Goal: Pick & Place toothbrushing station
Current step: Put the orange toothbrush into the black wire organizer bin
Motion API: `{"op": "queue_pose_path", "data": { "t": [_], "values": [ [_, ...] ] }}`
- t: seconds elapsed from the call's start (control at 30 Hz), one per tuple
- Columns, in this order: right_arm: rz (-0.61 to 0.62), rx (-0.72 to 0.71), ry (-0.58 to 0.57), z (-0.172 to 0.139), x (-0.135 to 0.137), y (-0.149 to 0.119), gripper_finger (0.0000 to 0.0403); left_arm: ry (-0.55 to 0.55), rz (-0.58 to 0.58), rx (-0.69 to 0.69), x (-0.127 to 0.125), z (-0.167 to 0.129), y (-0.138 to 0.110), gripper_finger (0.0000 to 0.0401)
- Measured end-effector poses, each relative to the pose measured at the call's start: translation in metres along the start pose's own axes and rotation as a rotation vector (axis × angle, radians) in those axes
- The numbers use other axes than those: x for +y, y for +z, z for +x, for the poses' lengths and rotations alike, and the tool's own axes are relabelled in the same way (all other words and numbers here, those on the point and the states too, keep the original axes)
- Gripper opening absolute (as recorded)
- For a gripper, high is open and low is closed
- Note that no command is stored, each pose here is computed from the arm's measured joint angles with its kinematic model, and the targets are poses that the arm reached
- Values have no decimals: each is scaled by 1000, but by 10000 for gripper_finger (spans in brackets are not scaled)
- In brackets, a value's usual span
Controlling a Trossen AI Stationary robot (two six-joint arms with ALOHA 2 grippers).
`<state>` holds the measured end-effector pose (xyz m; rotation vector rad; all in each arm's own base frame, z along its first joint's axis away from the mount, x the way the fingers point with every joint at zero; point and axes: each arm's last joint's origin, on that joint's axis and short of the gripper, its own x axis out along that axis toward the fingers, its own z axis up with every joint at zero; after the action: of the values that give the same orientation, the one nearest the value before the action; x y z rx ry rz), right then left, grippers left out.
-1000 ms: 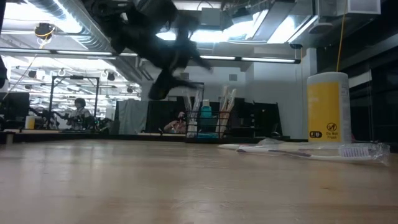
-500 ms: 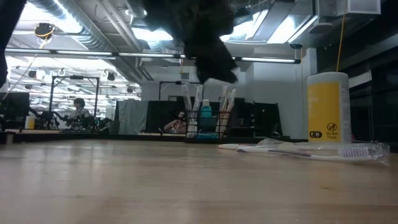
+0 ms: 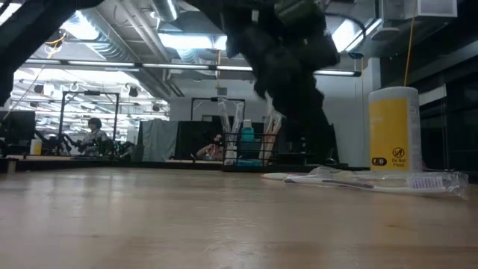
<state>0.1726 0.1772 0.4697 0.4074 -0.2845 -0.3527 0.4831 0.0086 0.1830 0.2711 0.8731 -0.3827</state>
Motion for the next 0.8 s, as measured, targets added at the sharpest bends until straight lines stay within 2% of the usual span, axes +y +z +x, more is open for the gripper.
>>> {"op": "queue_pose_path", "data": {
  "t": [0.2,0.4,0.8],
  "values": [
    [4,0,0,0,0,0,242,64,86,45,3,19,-8,153],
    [27,0,1,0,0,0,242,128,109,-31,13,20,-3,150],
    [49,-1,7,0,0,0,242,106,128,-21,12,35,-11,145]
  ]
}}
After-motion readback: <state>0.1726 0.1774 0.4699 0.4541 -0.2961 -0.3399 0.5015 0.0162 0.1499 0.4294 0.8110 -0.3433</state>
